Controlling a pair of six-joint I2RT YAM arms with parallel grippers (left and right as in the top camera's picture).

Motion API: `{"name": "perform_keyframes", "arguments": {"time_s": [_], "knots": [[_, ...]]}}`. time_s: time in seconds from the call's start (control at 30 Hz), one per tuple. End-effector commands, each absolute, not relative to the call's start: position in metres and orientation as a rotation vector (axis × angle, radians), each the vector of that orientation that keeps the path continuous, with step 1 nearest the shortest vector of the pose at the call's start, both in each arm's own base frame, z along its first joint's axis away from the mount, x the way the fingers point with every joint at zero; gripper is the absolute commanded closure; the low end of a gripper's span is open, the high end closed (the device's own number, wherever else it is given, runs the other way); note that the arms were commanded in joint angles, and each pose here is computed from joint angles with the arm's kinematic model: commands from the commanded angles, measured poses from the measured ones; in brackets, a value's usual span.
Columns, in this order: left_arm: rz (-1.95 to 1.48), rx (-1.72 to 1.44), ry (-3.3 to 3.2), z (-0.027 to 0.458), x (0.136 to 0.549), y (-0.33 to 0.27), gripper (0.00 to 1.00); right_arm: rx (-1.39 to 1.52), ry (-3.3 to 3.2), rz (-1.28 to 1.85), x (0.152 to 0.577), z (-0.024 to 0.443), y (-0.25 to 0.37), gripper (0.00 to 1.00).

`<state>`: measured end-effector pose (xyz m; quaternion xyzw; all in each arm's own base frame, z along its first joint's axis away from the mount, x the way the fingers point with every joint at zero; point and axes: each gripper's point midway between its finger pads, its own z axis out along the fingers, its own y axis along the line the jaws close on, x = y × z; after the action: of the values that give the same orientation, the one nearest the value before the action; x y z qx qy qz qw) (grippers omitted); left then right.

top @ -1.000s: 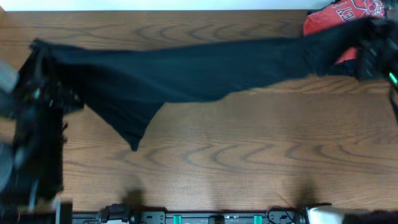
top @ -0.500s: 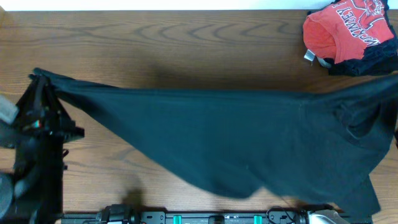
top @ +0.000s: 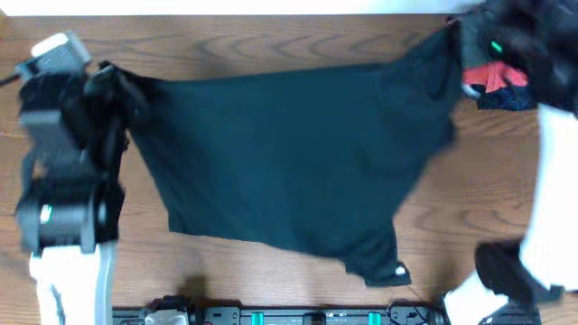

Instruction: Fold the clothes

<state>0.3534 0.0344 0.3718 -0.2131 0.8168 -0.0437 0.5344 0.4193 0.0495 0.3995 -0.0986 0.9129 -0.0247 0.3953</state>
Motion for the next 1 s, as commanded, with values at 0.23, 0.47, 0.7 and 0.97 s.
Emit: {"name": "perform_keyframes", "arguments": {"time_s": [0.23, 0.47, 0.7, 0.97], "knots": [[-0.001, -0.556, 2.214, 0.24, 0.452, 0.045, 0.94, -0.282, 2.445, -0.089, 0.541, 0.269, 0.06, 0.99], [-0.005, -0.555, 2.196, 0.175, 0.517, 0.048, 0.94, -0.274, 2.432, -0.056, 0.602, 0.195, 0.073, 0.97], [-0.015, -0.549, 2.154, 0.149, 0.545, 0.05, 0.94, -0.229, 2.396, -0.04, 0.631, 0.164, 0.073, 0.93], [-0.008, -0.553, 2.187, 0.149, 0.536, 0.049, 0.94, -0.246, 2.504, 0.129, 0.604, 0.157, 0.079, 0.9]]}}
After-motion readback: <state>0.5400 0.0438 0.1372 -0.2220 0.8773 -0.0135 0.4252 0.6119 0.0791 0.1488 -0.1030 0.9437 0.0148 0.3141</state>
